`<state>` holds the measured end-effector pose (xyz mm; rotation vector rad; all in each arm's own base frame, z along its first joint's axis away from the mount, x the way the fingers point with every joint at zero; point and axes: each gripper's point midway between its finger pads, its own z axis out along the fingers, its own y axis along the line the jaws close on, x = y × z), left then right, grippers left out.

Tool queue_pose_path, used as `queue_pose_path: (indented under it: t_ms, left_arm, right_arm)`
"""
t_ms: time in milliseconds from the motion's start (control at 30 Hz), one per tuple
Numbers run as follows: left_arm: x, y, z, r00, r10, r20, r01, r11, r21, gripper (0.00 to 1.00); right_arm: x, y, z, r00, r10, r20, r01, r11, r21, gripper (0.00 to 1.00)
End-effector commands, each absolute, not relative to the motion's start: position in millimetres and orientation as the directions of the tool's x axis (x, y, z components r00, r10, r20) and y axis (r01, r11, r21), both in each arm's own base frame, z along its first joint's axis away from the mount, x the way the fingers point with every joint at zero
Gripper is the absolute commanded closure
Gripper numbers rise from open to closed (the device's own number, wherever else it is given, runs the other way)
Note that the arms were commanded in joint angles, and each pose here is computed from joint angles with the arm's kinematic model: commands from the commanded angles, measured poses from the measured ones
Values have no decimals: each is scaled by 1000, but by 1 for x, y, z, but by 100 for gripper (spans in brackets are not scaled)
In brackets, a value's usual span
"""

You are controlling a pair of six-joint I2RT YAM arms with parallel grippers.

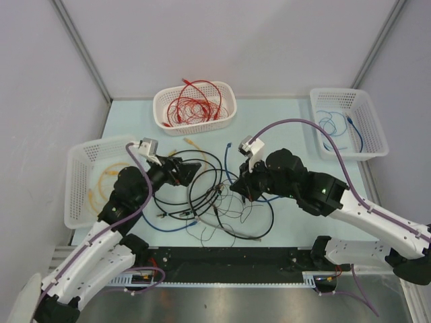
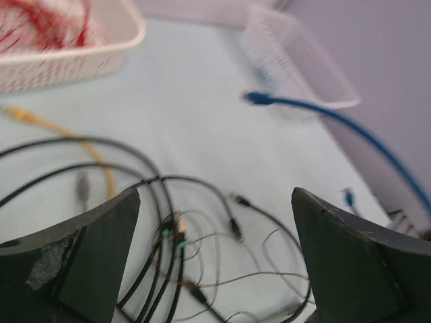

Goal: Untangle the cables

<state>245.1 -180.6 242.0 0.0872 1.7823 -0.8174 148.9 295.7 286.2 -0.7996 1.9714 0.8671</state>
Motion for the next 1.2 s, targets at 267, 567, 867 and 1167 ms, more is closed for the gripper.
queue_pose_path:
  t_ms: [267, 567, 867, 1167]
  left_arm:
    - [174, -259, 299, -238, -309, -921, 877, 338, -340, 5]
    - [152, -284, 288, -272, -255, -928, 917, 223, -330, 13]
    - [159, -267, 295, -204, -263, -943, 899, 331, -286, 1]
    - [134, -279, 291, -306, -281, -910, 914, 181, -363, 3]
  right_arm:
    - [141, 313, 303, -440, -177, -880, -815, 489, 309, 100]
    - [138, 316, 303, -448, -173, -877, -813, 488, 319, 100]
    - [139, 316, 300, -452, -176, -875, -809, 495, 318, 100]
    - [141, 319, 305, -454, -151, -878, -802, 499, 328, 100]
